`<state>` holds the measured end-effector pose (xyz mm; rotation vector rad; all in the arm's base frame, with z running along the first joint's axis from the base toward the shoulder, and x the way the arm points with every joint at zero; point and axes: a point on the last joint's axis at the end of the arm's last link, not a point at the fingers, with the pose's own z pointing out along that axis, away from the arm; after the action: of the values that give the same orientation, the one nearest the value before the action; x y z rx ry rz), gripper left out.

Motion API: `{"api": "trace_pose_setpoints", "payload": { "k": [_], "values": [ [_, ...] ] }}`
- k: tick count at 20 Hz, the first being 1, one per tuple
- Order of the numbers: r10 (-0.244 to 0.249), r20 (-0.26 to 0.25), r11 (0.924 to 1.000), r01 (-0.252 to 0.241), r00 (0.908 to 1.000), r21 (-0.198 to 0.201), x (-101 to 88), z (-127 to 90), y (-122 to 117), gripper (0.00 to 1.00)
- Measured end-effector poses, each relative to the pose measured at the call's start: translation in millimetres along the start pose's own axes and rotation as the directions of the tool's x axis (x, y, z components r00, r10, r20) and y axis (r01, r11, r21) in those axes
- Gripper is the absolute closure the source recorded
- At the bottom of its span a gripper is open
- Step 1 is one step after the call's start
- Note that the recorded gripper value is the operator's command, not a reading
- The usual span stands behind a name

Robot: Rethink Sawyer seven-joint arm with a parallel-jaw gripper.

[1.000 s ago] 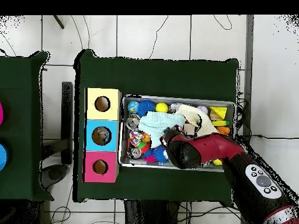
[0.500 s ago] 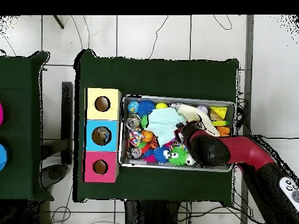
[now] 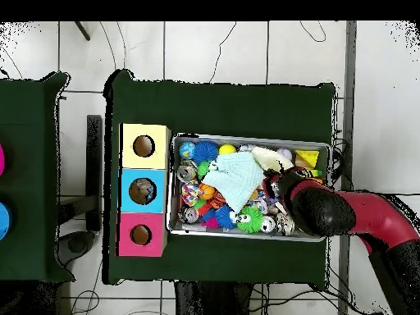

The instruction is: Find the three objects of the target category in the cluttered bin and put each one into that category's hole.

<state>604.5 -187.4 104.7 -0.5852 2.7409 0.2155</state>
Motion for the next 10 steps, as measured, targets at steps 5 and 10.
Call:
{"api": "trace_pose_setpoints", "payload": {
  "k": [5, 10],
  "values": [
    [-0.051, -0.036, 0.9985, 0.052, 0.998, 0.017, -4.6, -5, 6, 1.0],
    [-0.154, -0.078, 0.9869, 0.157, 0.9849, 0.036, -6.8, 5, 23, 1.0]
  ]
}}
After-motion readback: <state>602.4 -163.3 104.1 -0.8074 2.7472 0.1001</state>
